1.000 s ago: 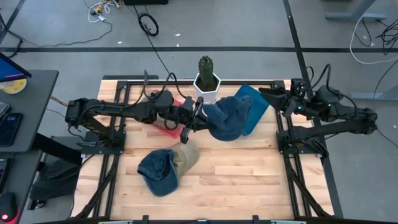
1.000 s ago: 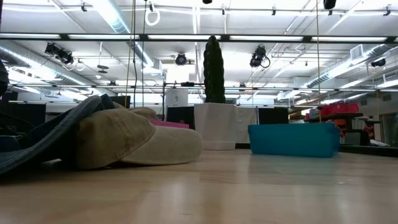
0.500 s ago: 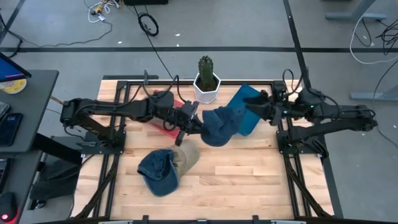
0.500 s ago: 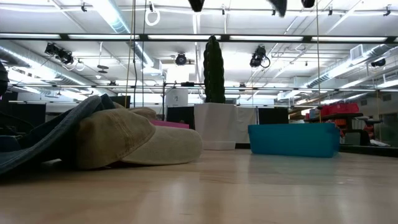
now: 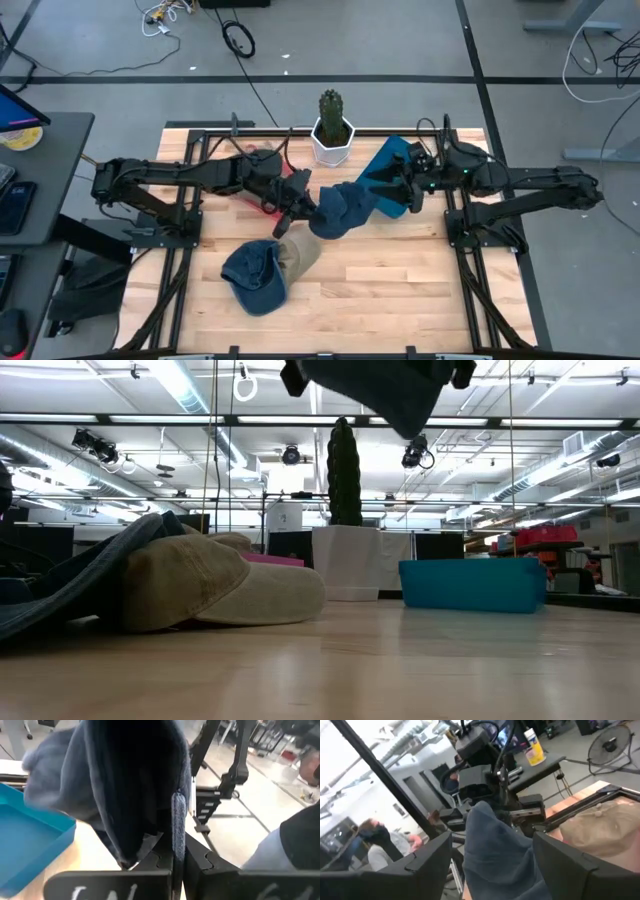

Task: Pick & Place hat
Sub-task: Put the right blue cap into the blue bin

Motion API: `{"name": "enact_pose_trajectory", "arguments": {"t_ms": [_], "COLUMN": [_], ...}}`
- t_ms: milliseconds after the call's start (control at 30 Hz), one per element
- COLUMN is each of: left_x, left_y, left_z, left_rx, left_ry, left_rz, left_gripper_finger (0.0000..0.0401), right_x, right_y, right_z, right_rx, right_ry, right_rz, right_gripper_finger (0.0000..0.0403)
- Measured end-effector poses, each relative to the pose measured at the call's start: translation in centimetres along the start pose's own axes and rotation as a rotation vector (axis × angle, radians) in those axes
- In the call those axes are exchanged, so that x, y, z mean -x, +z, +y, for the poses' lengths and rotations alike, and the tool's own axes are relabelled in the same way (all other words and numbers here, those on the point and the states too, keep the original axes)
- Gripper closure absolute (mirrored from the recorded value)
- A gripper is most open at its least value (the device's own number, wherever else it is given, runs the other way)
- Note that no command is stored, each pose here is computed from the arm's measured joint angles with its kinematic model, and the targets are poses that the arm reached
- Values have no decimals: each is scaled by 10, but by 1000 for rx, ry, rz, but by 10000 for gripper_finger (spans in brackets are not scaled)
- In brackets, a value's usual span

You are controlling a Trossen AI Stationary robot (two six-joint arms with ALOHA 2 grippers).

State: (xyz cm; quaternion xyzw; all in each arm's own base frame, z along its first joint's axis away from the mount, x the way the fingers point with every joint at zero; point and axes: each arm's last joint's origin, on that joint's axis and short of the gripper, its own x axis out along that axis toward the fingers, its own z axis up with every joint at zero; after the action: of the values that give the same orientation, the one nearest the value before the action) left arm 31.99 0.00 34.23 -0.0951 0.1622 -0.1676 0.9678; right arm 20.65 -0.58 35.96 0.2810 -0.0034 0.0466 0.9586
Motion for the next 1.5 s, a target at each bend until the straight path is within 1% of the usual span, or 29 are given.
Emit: {"name": "enact_pose_trajectory", "arguments": {"t_ms": [133, 233, 333, 533, 767, 867, 967, 1067, 1233, 1300, 1367, 1433, 1500], "left_x": [-2, -4, -6, -7, -7, -7, -7, -7, -7, -7, -7, -7, -7], "left_y": [-7, -10, -11, -12, -12, -12, -12, -12, -13, -13, -13, -13, -13], "left_z": [-5, -11, -16, -21, -21, -21, -21, -21, -21, -21, -20, -20, -20], "left_rx": [0, 2, -3, 0, 4, 4, 5, 5, 5, 6, 6, 6, 5], "left_ry": [-11, -27, -44, -57, -55, -56, -56, -55, -54, -54, -50, -47, -46], "left_rz": [62, 87, 98, 104, 105, 105, 105, 106, 109, 111, 111, 111, 111], "left_gripper_finger": [390, 390, 390, 390, 390, 388, 390, 390, 389, 389, 390, 390, 390], "right_x": [-3, -4, -7, -24, -54, -63, -70, -75, -78, -78, -77, -77, -77], "right_y": [1, 1, -4, -16, -8, -5, -10, -12, -14, -13, -12, -13, -14], "right_z": [-7, -16, -27, -41, -41, -44, -48, -51, -52, -52, -51, -49, -47], "right_rx": [73, 91, 58, -21, -48, -61, -72, -81, -85, -81, -81, -85, -87], "right_ry": [6, 4, 9, 78, 161, 162, 155, 161, 165, 169, 177, 192, 212], "right_rz": [18, 66, 154, 299, 425, 502, 583, 615, 619, 612, 612, 621, 631], "right_gripper_finger": [124, 124, 124, 124, 124, 124, 124, 124, 127, 137, 159, 192, 236]}}
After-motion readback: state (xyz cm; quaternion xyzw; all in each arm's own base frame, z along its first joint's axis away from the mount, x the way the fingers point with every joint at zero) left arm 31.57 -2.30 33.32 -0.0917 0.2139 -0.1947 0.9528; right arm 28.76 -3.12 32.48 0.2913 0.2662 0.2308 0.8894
